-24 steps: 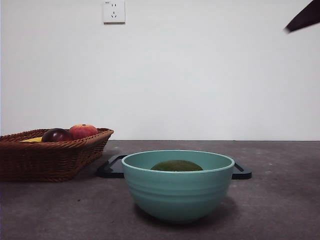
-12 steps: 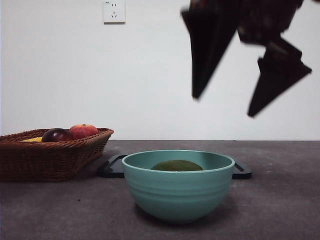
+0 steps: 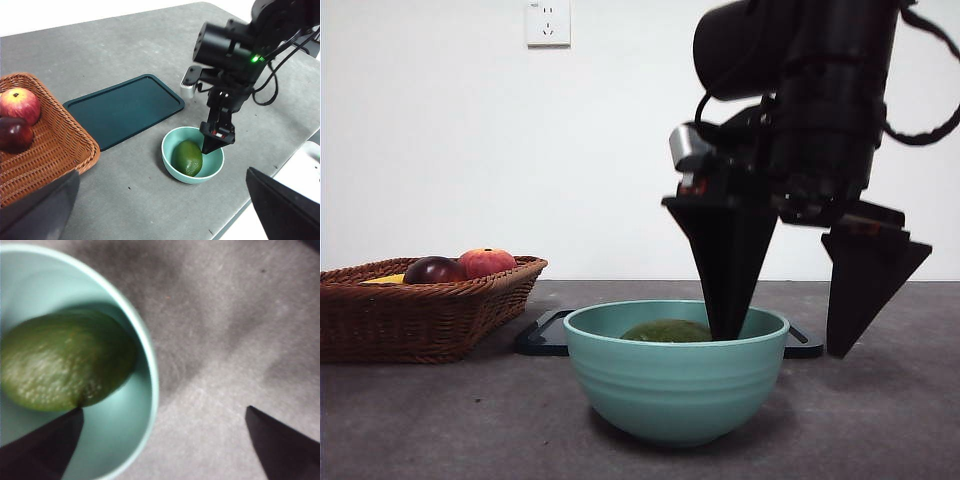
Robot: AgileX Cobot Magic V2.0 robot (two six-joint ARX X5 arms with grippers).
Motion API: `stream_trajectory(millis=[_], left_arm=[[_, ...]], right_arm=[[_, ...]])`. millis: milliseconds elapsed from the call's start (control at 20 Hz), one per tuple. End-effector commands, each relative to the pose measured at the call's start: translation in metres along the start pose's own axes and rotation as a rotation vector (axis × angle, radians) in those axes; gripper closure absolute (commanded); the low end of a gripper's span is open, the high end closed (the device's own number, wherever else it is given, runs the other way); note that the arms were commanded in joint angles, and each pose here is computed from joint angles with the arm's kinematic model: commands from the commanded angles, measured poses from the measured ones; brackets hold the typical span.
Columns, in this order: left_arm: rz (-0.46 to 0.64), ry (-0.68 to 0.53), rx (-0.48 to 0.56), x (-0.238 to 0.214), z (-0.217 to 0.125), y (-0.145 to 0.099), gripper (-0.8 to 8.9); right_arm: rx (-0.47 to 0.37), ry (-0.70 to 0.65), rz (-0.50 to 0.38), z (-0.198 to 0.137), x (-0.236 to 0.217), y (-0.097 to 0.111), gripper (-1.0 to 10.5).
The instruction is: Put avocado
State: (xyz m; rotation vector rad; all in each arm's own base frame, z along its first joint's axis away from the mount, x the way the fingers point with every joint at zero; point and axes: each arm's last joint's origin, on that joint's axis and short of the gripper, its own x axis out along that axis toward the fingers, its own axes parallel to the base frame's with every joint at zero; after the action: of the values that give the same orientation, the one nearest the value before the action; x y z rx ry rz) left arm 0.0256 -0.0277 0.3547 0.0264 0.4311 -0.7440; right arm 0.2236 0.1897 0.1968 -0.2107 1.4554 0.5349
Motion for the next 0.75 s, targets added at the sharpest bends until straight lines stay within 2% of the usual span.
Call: stream_trajectory(millis=[50,200,250,500,750], left_arm=[[-0.007,-0.022,0.011,-0.002,0.003,-0.001,2.91],[-0.007,-0.022,0.011,-0.002,0.003,-0.001,2.91],[-0.007,-0.022,0.011,-0.002,0.003,-0.001,2.91],[-0.007,-0.022,0.011,-0.002,0.003,-0.001,2.91],[-0.007,-0.022,0.011,-0.002,0.003,-0.001,2.91]], right_arm=[[0.004,-0.004,-0.002,0.008,0.007,0.003,6.2],[0.013,-0.047,0.015,0.012,0.007,0.005,9.0],[0.022,-0.057,0.018,0.013,0.007,0.005,9.4],[0.056,-0.082,0.025,0.016,0.006,0.005,9.4],[0.131,-0.098,0.008,0.03,-0.019,-0.007,9.4]])
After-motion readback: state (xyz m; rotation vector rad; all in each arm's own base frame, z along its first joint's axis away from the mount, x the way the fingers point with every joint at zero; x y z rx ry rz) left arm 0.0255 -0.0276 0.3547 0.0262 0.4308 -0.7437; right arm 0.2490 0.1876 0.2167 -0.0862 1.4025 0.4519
